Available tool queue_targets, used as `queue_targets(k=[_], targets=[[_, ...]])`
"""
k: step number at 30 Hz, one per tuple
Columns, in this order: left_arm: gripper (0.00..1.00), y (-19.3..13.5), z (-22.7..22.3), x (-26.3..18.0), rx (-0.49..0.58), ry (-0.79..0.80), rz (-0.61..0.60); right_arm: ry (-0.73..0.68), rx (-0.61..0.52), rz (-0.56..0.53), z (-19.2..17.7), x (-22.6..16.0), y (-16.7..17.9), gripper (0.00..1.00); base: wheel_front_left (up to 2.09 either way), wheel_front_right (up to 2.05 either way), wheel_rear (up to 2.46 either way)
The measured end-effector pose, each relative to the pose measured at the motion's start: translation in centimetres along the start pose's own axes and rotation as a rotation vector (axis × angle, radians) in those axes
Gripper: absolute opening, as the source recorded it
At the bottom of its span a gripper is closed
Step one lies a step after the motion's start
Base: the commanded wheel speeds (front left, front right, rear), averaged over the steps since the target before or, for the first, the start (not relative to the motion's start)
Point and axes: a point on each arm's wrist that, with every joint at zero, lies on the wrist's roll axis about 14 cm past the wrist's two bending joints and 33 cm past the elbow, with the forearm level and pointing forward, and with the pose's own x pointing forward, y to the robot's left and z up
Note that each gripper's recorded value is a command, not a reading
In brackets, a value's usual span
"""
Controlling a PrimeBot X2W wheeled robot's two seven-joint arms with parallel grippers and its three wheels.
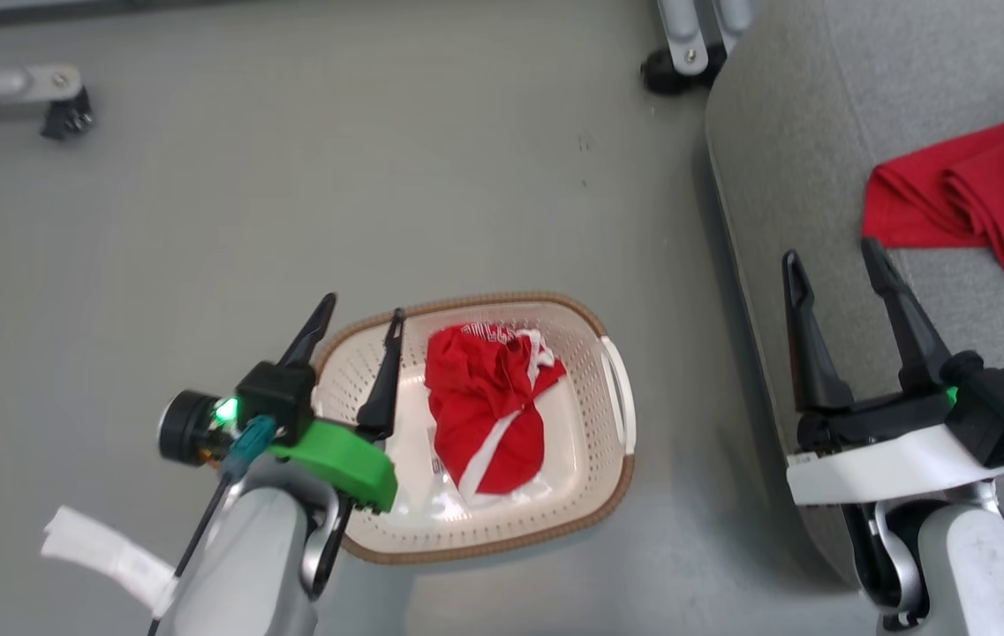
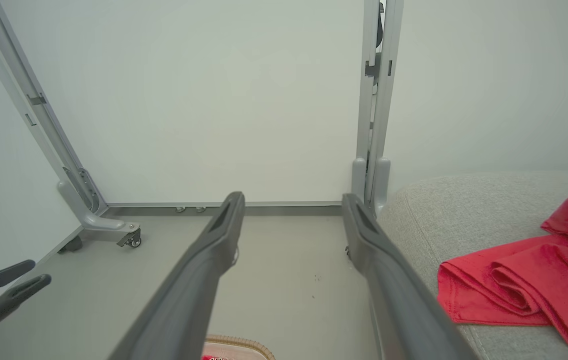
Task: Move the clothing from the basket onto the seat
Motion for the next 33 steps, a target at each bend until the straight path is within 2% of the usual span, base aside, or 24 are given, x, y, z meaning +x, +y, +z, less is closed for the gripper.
queue_targets(k=[7, 13, 22, 33], targets=[[1.00, -3.5, -8.2, 4.1, 0.014, 0.229, -0.180, 0.042, 0.006, -0.015, -3.8, 2.7, -1.1, 1.00, 0.00, 0.00, 0.00], [1.00, -4.5, -14.5, 5.3, -0.007, 0.400, -0.248, 0.084, 0.021, -0.019, -7.0, 4.0, -1.6, 1.00, 0.00, 0.00, 0.00], [1.00, -4.5, -21.7, 7.4, -0.044, 0.594, -0.269, 0.169, 0.035, -0.033, -12.0, 4.3, -2.4, 1.00, 0.00, 0.00, 0.00], [1.00, -1.6, -29.8, 7.7, -0.018, 0.817, -0.190, 0.283, 0.051, -0.065, -16.8, 3.4, -3.7, 1.00, 0.00, 0.00, 0.00]])
